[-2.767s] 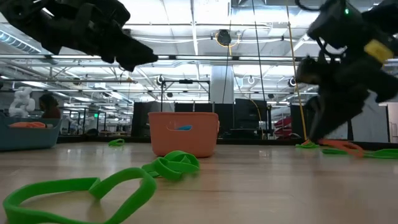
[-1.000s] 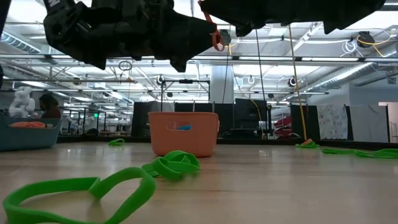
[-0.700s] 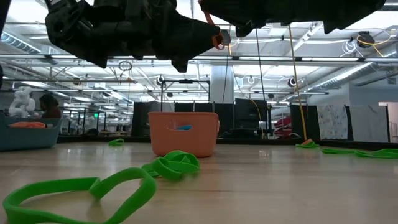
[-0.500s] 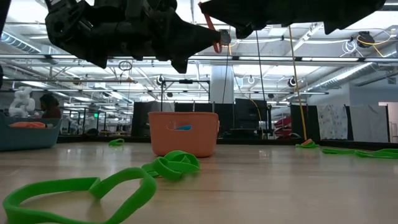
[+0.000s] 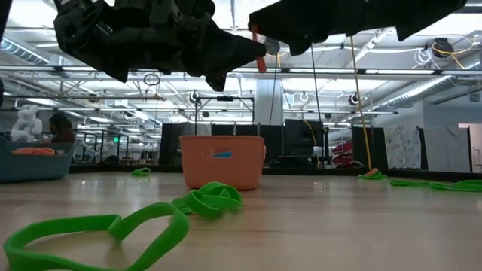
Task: Sort rubber bands into baskets
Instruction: Put the orange rubber band into the blue bin
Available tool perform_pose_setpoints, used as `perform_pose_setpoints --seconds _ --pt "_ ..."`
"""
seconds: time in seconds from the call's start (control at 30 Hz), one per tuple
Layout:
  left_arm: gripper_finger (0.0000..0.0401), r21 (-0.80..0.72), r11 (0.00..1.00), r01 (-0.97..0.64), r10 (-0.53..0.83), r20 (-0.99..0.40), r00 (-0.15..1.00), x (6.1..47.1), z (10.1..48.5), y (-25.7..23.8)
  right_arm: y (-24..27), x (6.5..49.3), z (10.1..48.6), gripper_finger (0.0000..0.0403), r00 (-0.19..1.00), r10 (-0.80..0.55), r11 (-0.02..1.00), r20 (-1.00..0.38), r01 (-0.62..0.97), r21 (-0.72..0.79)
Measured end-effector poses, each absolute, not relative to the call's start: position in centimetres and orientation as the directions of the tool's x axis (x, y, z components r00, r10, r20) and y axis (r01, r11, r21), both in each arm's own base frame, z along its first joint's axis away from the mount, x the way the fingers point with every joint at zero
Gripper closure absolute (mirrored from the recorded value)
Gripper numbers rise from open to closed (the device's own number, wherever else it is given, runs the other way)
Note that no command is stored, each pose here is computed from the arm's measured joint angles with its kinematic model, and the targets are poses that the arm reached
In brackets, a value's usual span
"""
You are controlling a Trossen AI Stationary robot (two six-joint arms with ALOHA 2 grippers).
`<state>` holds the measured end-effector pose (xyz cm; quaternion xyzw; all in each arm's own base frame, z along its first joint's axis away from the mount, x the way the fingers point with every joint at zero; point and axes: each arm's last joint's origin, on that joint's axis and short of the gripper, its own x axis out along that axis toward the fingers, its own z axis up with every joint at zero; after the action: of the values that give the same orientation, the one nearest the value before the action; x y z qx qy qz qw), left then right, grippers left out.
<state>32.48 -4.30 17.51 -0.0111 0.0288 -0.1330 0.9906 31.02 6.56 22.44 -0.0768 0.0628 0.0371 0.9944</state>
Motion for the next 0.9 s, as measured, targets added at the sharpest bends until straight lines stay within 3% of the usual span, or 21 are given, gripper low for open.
perform_pose_setpoints --seconds 0.33,0.5,0.67,0.77,0.9 --pt "0.0397 -0.035 0.984 0.176 -0.179 -0.273 0.945 29.0 21.1 -4.3 6.1 28.6 24.5 0.0216 0.973 0.065 0.988 -0.220 -0.093 -0.121" --pt "0.0397 -0.176 0.983 0.042 -0.123 -0.482 0.867 24.6 22.9 -4.3 5.9 27.6 24.3 0.0197 0.945 0.061 0.991 -0.320 -0.097 -0.096" --pt "0.0397 -0.308 0.925 -0.221 -0.067 -0.707 0.704 18.9 23.4 -3.7 5.8 27.3 23.5 0.0193 0.914 0.055 0.995 -0.403 -0.083 -0.053" --pt "0.0397 -0.349 0.817 -0.459 -0.039 -0.827 0.560 15.8 23.0 -3.2 5.8 27.1 23.1 0.0193 0.893 0.077 0.996 -0.444 -0.090 -0.009" --pt "0.0397 -0.285 0.675 -0.681 -0.047 -0.937 0.345 12.8 22.4 -2.9 6.0 27.1 23.0 0.0193 0.879 0.132 0.991 -0.458 -0.132 0.032"
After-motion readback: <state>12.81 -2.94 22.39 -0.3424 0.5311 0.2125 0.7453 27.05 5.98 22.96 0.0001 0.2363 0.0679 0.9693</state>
